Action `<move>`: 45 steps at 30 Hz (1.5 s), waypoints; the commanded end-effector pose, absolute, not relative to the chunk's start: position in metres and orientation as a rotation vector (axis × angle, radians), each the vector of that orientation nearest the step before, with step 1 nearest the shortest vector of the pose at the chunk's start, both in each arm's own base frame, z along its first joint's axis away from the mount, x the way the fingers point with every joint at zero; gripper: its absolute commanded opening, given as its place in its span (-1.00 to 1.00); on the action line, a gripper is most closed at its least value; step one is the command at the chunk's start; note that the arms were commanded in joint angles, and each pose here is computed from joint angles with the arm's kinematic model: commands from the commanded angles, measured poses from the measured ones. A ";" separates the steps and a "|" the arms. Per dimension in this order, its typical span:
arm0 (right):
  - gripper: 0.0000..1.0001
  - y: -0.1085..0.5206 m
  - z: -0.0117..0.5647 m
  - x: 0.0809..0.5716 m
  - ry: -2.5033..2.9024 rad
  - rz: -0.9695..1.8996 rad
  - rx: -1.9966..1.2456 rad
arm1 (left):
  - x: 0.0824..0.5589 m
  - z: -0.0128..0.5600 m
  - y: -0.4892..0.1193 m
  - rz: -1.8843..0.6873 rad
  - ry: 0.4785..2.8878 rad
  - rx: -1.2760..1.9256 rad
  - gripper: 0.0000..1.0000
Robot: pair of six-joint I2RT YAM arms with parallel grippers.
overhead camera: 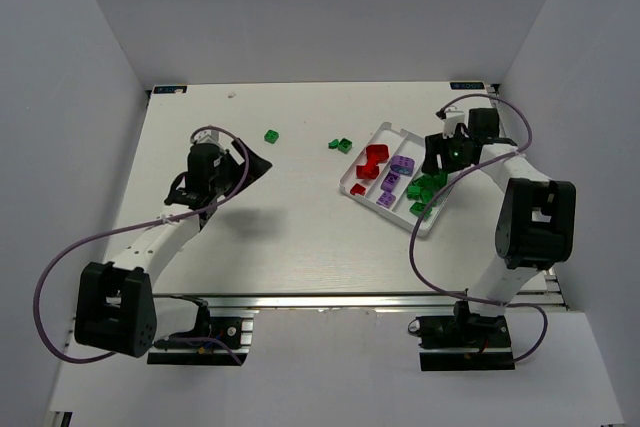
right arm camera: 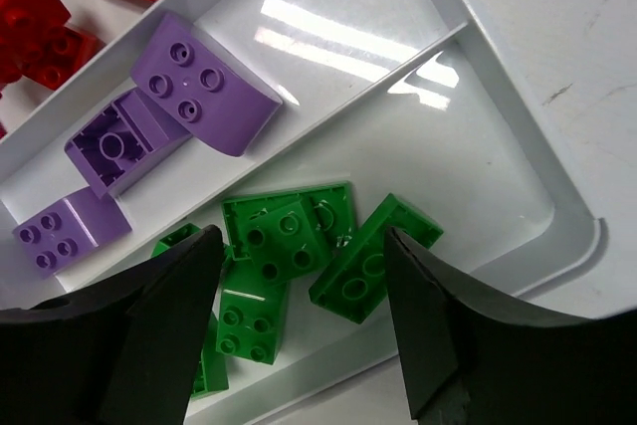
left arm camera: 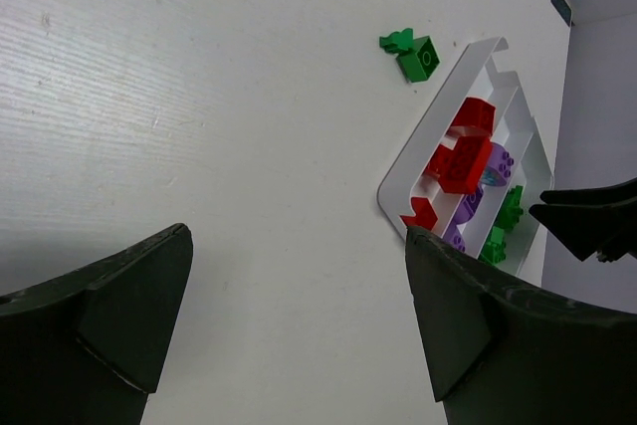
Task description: Sort the legos into containers by color
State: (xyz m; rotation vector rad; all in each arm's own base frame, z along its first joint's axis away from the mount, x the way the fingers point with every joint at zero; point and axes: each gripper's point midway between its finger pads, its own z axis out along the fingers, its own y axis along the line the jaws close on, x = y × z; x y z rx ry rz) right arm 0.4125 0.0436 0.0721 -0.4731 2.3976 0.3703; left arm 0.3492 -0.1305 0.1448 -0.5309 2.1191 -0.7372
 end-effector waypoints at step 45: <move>0.79 0.114 0.208 0.319 1.674 0.683 -1.013 | 0.548 0.059 -0.140 0.138 2.364 0.412 0.51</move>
